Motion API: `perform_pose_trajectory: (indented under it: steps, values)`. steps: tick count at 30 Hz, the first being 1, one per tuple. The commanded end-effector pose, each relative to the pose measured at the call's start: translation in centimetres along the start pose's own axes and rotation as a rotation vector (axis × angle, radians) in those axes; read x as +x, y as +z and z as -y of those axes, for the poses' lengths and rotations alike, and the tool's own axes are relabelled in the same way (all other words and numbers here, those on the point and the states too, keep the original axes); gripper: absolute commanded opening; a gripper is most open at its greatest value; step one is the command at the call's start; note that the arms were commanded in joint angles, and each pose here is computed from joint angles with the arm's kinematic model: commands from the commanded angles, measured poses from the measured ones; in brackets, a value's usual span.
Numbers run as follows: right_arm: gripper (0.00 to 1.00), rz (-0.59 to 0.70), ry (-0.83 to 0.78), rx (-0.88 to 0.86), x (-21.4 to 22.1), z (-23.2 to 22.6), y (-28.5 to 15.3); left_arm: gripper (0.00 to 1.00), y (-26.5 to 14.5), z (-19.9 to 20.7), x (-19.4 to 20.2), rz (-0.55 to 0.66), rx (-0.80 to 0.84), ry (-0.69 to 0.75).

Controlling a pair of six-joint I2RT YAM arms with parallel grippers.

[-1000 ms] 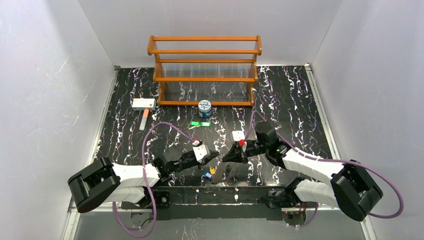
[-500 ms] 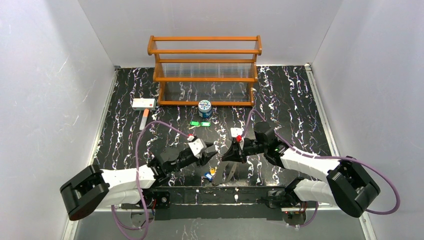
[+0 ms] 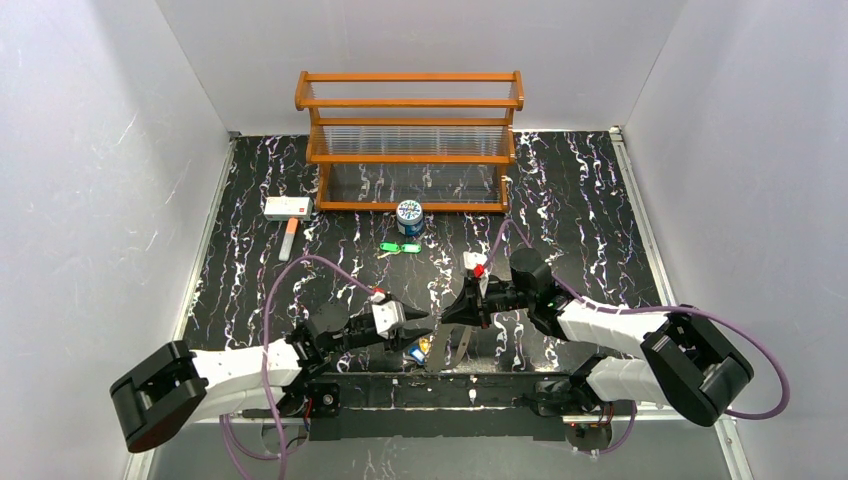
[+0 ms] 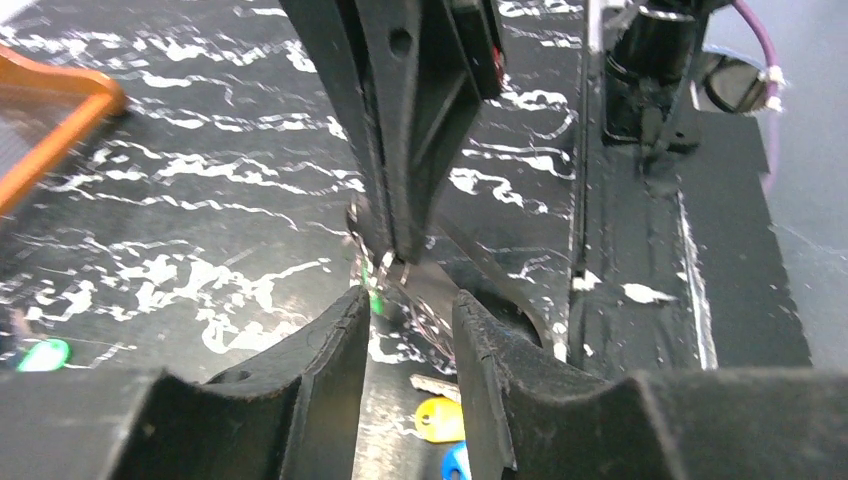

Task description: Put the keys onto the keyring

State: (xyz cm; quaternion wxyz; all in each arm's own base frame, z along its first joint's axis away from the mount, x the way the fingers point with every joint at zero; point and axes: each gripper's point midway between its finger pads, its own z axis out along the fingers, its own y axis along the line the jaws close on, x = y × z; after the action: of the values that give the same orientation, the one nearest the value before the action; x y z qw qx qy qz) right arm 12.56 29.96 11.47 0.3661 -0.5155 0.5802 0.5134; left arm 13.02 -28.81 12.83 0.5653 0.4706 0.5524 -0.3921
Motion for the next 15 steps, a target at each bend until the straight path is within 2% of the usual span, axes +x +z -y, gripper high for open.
perform_pose_trajectory:
  steps: [1, 8, 15]
  values:
    - [0.01, 0.050, -0.041, -0.032, -1.7, -0.4, 0.3, 0.34, 0.3, 2.2, 0.8, -0.028, 0.122, -0.044]
    - [0.01, 0.044, -0.032, -0.048, -1.6, -0.6, 0.4, 0.33, 0.6, 2.1, 2.5, -0.089, 0.111, -0.077]
    - [0.01, 0.038, -0.032, -0.075, -1.5, -0.8, 0.5, 0.35, 1.6, 1.3, 2.1, -0.082, 0.098, -0.039]
